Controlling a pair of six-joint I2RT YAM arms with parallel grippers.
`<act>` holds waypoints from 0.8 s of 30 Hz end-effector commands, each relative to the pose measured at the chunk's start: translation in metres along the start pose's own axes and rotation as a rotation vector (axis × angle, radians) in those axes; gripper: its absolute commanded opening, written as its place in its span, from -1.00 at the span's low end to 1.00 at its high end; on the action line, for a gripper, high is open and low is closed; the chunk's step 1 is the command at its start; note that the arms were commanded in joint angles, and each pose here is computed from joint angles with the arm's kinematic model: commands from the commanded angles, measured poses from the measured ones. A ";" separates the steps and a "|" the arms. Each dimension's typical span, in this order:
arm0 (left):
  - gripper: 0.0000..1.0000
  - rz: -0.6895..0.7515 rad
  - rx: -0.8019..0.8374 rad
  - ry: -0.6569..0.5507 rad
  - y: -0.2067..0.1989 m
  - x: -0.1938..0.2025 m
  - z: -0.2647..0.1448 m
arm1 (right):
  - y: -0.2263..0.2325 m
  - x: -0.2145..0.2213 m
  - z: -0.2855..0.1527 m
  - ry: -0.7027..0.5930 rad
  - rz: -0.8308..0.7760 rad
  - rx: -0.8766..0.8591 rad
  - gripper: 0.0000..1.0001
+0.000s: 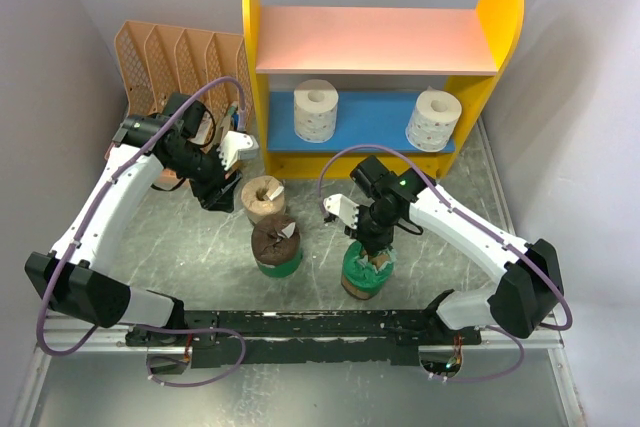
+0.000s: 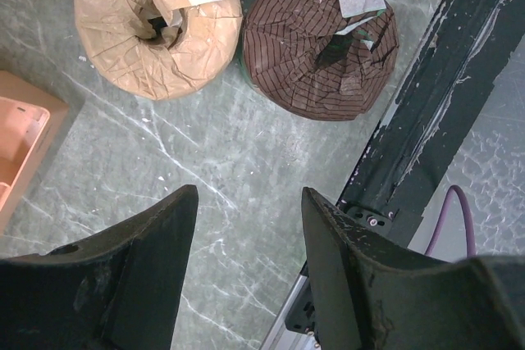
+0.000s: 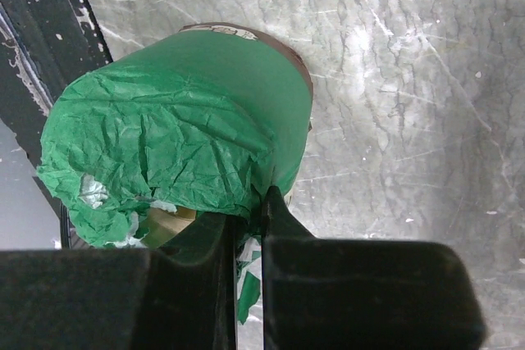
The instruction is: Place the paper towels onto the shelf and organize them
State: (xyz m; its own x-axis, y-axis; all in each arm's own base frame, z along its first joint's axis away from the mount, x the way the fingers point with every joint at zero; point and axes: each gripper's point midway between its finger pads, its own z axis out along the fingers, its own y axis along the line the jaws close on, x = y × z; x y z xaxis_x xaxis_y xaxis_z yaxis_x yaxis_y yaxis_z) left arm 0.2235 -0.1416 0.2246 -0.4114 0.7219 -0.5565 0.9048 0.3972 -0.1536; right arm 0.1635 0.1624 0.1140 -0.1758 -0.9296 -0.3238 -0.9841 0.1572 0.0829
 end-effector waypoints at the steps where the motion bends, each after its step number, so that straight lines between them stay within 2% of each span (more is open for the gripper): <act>1: 0.29 0.015 -0.011 -0.014 -0.001 -0.002 -0.001 | 0.007 0.001 -0.005 0.007 0.001 -0.021 -1.00; 7: 0.28 0.012 -0.012 -0.014 -0.002 -0.001 -0.001 | 0.009 0.007 -0.006 0.030 0.008 -0.021 -0.96; 8: 0.28 0.010 -0.011 -0.012 -0.002 -0.001 0.000 | 0.011 0.009 -0.004 0.038 0.008 -0.034 -0.86; 11: 0.28 0.008 -0.011 -0.009 -0.002 0.000 0.000 | 0.015 0.014 0.001 0.061 0.024 -0.063 -0.31; 12: 0.28 0.008 -0.010 -0.010 -0.002 0.000 0.000 | 0.015 0.016 0.003 0.067 0.025 -0.065 -0.24; 13: 0.28 0.008 -0.010 -0.010 -0.002 0.000 0.000 | 0.014 0.016 0.003 0.068 0.026 -0.057 -0.24; 16: 0.28 0.007 -0.009 -0.008 -0.003 0.002 0.001 | 0.009 0.013 -0.004 0.055 0.015 -0.024 -0.58; 17: 0.28 0.007 -0.011 -0.006 -0.002 0.002 0.001 | 0.009 0.011 -0.006 0.050 0.014 -0.021 -0.59; 19: 0.28 0.006 -0.012 0.001 -0.001 0.004 0.003 | 0.009 0.010 -0.009 0.048 0.012 -0.018 -0.32; 21: 0.27 0.004 -0.010 0.005 -0.001 0.005 0.003 | 0.010 0.012 -0.008 0.059 0.016 -0.024 -0.14; 24: 0.27 0.007 -0.009 -0.001 0.000 0.003 0.004 | 0.011 0.014 -0.003 0.064 0.015 -0.035 -0.04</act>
State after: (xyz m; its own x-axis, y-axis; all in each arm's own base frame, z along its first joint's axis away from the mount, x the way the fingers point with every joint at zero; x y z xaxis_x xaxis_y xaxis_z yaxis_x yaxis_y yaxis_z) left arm 0.2207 -0.1399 0.2163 -0.4227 0.7271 -0.5409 0.9010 0.4012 -0.1649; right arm 0.1559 0.1541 0.1132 -0.1877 -0.9404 -0.2834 -0.9807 0.1635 0.1071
